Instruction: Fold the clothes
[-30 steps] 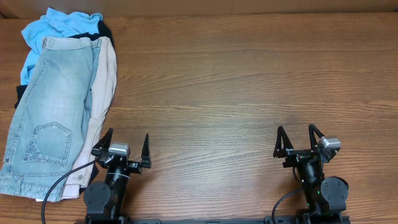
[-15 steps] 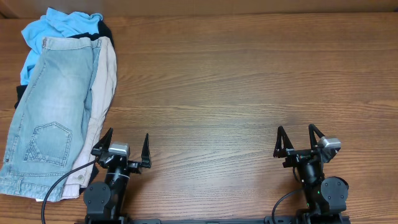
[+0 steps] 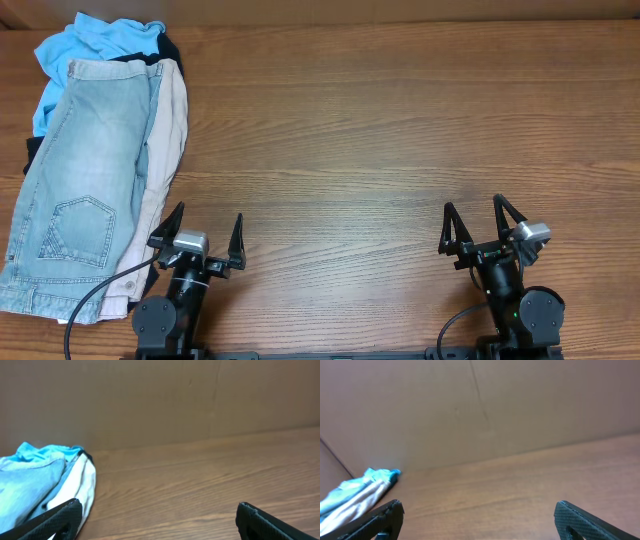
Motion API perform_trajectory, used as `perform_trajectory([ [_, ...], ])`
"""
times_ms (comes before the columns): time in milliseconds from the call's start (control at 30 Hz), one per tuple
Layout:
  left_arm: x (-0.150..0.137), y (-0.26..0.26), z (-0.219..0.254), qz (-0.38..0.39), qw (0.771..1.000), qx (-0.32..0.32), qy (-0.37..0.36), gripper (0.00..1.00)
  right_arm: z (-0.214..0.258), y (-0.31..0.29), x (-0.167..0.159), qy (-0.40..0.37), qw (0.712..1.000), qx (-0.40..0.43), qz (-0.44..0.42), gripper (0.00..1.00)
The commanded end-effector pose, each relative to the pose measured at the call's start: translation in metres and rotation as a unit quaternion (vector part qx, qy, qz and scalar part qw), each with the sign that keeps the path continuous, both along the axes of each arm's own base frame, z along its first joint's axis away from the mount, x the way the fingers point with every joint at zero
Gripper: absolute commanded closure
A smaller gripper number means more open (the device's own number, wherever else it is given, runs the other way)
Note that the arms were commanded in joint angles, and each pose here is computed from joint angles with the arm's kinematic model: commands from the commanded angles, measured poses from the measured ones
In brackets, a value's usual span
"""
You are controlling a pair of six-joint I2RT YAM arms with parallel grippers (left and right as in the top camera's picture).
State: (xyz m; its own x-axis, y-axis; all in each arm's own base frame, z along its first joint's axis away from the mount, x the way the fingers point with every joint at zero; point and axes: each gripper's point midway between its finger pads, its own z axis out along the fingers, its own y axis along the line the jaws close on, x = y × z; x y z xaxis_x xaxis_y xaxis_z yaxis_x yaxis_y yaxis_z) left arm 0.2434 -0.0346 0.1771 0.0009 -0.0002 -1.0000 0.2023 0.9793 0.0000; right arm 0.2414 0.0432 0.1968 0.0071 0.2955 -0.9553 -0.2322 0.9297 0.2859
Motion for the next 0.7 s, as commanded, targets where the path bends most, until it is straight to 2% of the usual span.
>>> perform_trajectory([
  [0,-0.007,-0.003,0.032,-0.010,0.999,-0.034,-0.020,0.00,0.025,0.005,-0.006,-0.030,0.999,0.003,0.014,0.00],
  [167,-0.016,0.005,0.072,0.014,0.999,-0.035,0.016,0.00,0.075,0.004,-0.015,-0.056,0.998,0.005,0.014,0.00],
  [300,-0.019,0.015,0.107,0.044,0.996,-0.033,0.069,0.00,0.106,0.009,-0.011,-0.024,0.999,-0.001,0.027,0.00],
  [433,-0.015,0.025,0.128,0.076,0.984,-0.021,0.158,0.00,0.118,0.014,0.009,0.056,0.998,-0.016,0.039,0.00],
  [533,-0.008,0.028,0.129,0.080,0.968,0.017,0.236,0.00,0.120,0.018,0.032,0.134,0.989,-0.039,0.046,0.00],
  [667,0.011,0.024,0.122,0.048,0.948,0.072,0.305,0.00,0.121,0.025,0.063,0.229,0.971,-0.039,0.063,0.00],
])
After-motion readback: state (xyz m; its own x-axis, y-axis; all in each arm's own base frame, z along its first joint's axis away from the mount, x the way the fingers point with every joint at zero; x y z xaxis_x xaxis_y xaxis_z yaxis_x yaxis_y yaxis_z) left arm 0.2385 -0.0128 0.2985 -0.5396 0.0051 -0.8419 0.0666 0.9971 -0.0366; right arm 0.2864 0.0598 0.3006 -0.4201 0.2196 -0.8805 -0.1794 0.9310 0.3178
